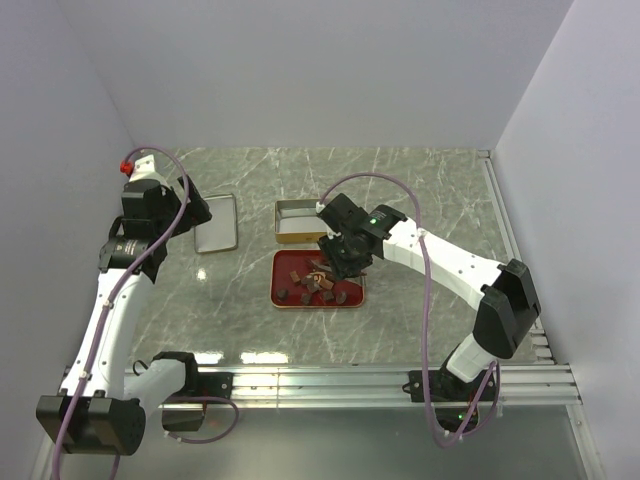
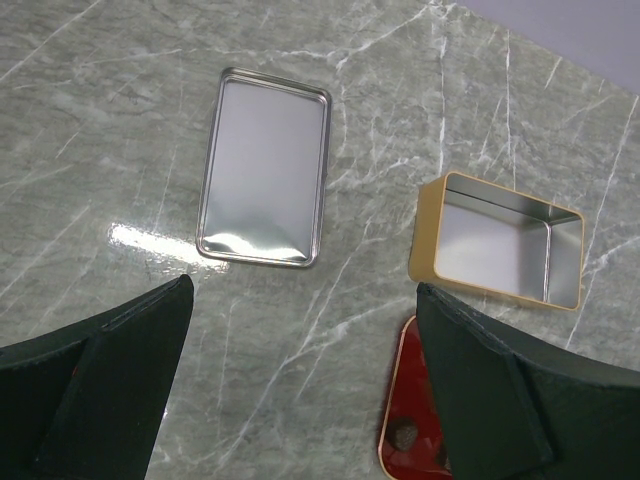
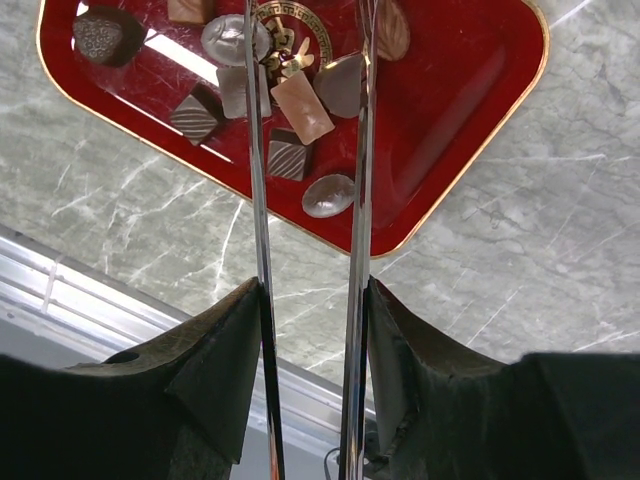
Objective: Pack the chocolate
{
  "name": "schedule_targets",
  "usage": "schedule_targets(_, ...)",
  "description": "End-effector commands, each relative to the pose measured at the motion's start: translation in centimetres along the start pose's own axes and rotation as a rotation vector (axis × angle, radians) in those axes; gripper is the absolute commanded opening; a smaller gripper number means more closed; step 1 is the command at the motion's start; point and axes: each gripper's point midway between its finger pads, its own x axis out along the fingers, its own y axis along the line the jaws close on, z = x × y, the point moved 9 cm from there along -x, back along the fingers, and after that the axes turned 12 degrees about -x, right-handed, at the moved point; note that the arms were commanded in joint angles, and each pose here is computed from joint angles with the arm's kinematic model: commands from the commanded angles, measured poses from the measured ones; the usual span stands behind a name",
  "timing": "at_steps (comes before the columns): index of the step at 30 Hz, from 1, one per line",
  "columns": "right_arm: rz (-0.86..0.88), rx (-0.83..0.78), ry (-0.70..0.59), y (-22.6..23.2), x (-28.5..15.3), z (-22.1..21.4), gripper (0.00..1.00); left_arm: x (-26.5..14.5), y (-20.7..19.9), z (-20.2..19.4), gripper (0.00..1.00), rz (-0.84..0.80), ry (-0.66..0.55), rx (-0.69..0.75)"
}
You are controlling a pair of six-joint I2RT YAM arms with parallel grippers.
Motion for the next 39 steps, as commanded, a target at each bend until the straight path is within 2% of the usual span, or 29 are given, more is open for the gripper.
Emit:
schedule_targets(1, -0.020, -0.023, -0.049, 0.0, 0.0, 0.9, 0.50, -0.5, 0.0, 0.4, 0.99, -0.015, -0.032, 0.007)
schedule_targets(11, 0.003, -0.037, -0.048, 0.2, 0.4, 0.8, 0.39, -0.5, 0.1, 0.3, 0.99, -0.011, -0.031, 0.005)
schedule_targets(15, 0.001, -0.035, -0.085, 0.2, -1.2, 1.6, 0.37, -0.6, 0.1, 0.4, 0.99, -0.007, -0.036, 0.005)
schedule_targets(28, 0.034, -0.004, -0.190, 0.5, -7.3, 3.0, 0.36, -0.2, -0.1, 0.4, 1.00, -0.015, -0.029, -0.007)
schedule_targets(39, 0.028, -0.006, -0.261, -0.3, -7.2, 7.7, 0.36, -0.8, -0.2, 0.8, 0.99, -0.015, -0.039, 0.004)
